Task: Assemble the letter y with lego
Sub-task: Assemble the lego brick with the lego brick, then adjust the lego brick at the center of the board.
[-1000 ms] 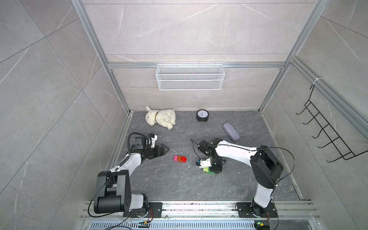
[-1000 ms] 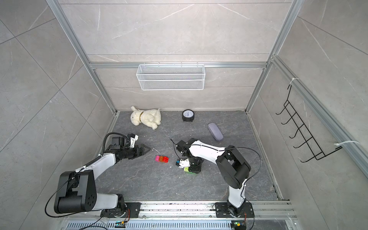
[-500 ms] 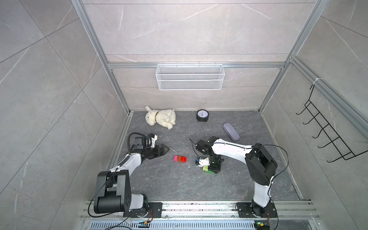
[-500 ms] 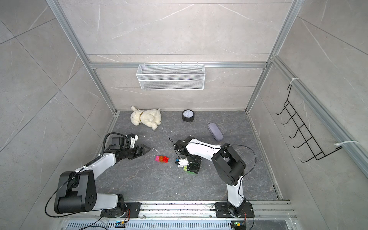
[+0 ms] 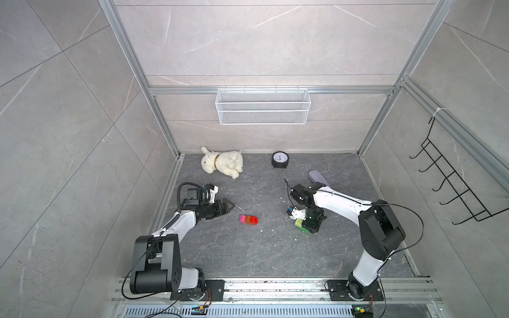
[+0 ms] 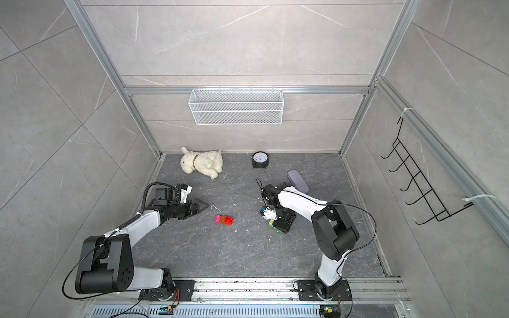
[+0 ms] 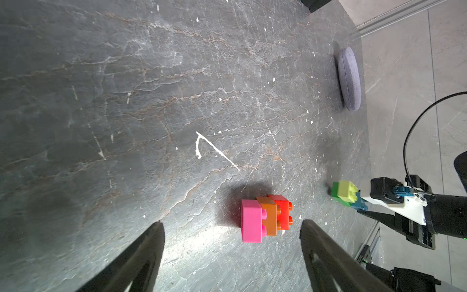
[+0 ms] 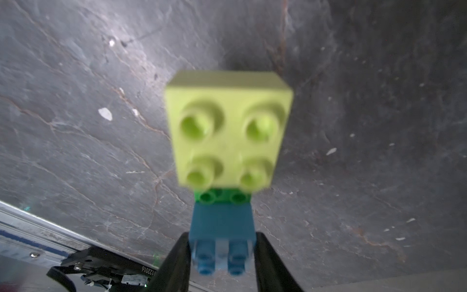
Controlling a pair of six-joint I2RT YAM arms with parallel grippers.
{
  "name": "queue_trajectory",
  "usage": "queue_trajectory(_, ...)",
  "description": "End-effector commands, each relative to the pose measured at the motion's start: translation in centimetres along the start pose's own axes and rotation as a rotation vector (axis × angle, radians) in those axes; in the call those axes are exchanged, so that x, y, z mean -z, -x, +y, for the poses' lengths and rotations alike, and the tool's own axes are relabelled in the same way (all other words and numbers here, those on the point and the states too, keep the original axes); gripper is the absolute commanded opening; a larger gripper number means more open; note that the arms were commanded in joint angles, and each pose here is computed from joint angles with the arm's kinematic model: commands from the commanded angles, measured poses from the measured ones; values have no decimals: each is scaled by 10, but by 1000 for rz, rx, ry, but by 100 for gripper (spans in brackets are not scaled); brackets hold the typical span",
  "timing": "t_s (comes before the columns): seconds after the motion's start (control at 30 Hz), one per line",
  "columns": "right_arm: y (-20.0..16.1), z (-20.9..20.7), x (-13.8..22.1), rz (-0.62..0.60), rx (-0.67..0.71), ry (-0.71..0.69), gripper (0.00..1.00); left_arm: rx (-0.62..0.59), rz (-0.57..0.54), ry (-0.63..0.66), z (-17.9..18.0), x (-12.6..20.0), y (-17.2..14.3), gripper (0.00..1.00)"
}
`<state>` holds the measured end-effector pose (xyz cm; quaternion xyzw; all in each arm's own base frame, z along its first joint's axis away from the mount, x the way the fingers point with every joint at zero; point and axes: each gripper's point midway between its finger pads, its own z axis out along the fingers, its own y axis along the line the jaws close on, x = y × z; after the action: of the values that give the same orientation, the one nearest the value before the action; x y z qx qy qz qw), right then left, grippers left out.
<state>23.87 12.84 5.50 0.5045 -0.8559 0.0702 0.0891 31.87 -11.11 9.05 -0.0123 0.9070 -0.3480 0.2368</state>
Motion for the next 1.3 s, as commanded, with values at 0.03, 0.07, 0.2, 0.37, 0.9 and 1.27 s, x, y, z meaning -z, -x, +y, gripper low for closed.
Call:
queue_trajectory(0.03, 4, -7, 7, -33, -32, -42, 59, -29, 53, 5, -16, -7, 5, 85)
queue_trajectory(0.07, 6, -9, 11, -49, -45, -51, 61, -31, 63, 17, -17, -9, 4, 85)
queue_trajectory(0.2, 20, -18, 50, -204, -137, -95, 64, -41, 141, 73, -18, -19, -8, 77)
queue_trajectory(0.37, 56, -21, 113, -524, -345, -66, 66, -34, 227, 108, -15, -32, -18, 75)
queue_trajectory(0.9, 124, 5, 126, -974, -856, 296, 68, 184, 360, 17, -36, -88, -21, 74)
queue_trajectory(1.27, 126, 14, 110, -1009, -922, 356, 66, 126, 413, -40, -60, -96, -54, 74)
